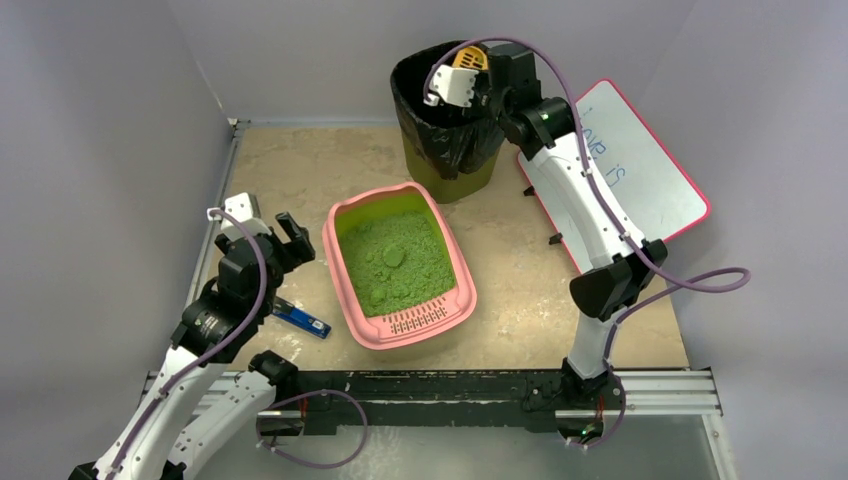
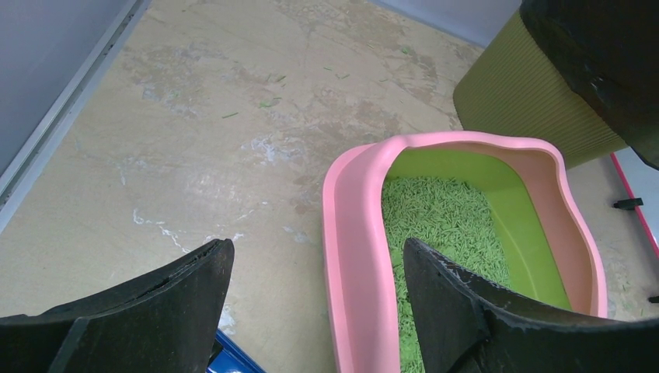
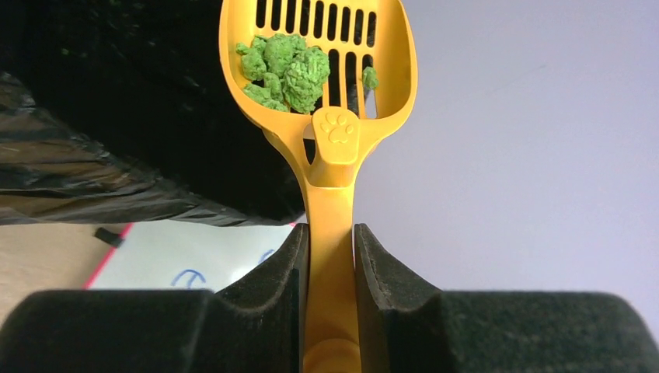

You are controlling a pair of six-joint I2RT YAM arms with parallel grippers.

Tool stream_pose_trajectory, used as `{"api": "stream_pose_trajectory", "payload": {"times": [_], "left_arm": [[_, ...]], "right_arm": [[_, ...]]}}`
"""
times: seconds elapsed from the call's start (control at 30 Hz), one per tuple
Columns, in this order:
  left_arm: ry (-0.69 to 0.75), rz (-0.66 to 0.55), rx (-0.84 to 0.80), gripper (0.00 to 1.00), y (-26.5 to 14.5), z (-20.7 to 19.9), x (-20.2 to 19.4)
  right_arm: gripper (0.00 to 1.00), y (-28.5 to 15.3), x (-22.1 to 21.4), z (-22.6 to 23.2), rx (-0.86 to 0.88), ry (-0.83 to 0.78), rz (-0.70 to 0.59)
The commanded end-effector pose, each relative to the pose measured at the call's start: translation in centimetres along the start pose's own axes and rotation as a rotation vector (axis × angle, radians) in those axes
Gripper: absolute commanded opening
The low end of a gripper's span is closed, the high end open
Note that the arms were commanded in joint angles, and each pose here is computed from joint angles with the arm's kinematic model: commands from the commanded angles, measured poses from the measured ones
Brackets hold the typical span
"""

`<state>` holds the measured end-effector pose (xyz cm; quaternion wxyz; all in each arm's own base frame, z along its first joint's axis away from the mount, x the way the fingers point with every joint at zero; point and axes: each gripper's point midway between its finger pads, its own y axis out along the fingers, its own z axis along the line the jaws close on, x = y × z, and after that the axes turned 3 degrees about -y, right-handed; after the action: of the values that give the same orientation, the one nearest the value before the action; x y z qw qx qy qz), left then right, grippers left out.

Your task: Clean the litter box

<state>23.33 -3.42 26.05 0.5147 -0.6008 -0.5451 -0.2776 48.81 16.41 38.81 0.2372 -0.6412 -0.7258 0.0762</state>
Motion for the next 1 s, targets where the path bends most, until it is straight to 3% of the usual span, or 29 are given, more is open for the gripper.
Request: {"api": "stream_pose_trajectory", "payload": {"times": [0.0, 0.47, 0.97], "left_arm": [[-0.012, -0.036, -0.015, 0.8, -0.1, -0.2, 0.8], [-0.013, -0.041, -0.022, 0.8, -0.2, -0.3, 1.0], [-0.019, -0.047, -0.023, 0.8, -0.4, -0.2, 1.1]], "right_arm": [[0.0, -0.8, -0.4, -4.2, -0.14, -0.194, 0.039], [0.0, -1.8, -0.4, -4.4, -0.121, -0.474, 0.05], [0.0, -2.9, -0.4, -4.9, -0.167, -0.628, 0.056]]}}
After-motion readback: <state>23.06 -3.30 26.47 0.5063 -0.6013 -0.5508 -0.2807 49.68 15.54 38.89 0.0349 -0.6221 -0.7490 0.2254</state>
